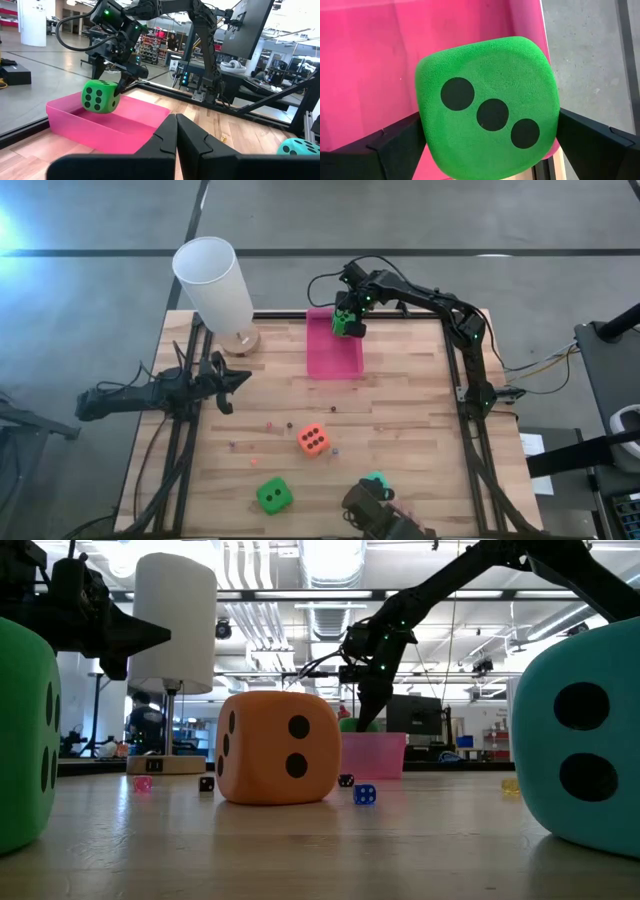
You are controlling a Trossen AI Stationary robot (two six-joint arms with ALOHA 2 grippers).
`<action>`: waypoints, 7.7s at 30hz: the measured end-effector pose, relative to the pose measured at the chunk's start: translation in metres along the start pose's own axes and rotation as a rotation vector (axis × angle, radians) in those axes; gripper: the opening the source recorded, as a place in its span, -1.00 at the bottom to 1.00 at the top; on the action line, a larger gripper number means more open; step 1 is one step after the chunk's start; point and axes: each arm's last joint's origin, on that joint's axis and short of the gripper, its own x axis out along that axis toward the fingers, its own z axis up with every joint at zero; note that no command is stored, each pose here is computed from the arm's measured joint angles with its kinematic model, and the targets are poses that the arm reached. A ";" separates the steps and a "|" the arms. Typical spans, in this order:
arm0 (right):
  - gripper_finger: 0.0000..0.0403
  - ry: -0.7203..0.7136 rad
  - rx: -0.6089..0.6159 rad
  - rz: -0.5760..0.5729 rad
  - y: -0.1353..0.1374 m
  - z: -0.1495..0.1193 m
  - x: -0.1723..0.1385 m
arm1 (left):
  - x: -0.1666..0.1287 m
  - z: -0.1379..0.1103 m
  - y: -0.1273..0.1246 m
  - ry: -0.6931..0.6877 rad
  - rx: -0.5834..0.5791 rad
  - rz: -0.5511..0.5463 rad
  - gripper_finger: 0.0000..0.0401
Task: Pick & Place Dice
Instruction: Put the right big green dice into the red container
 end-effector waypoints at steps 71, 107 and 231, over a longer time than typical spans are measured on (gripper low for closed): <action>0.99 -0.088 -0.010 -0.048 -0.004 0.009 0.000 | 0.000 0.000 0.000 0.000 0.000 0.000 -0.97; 0.99 -0.088 -0.012 -0.048 -0.004 0.009 0.000 | 0.014 0.032 -0.006 0.041 0.209 0.107 -0.97; 0.99 -0.007 -0.233 0.011 0.001 0.000 0.000 | 0.328 0.003 0.085 0.447 0.278 0.346 -0.97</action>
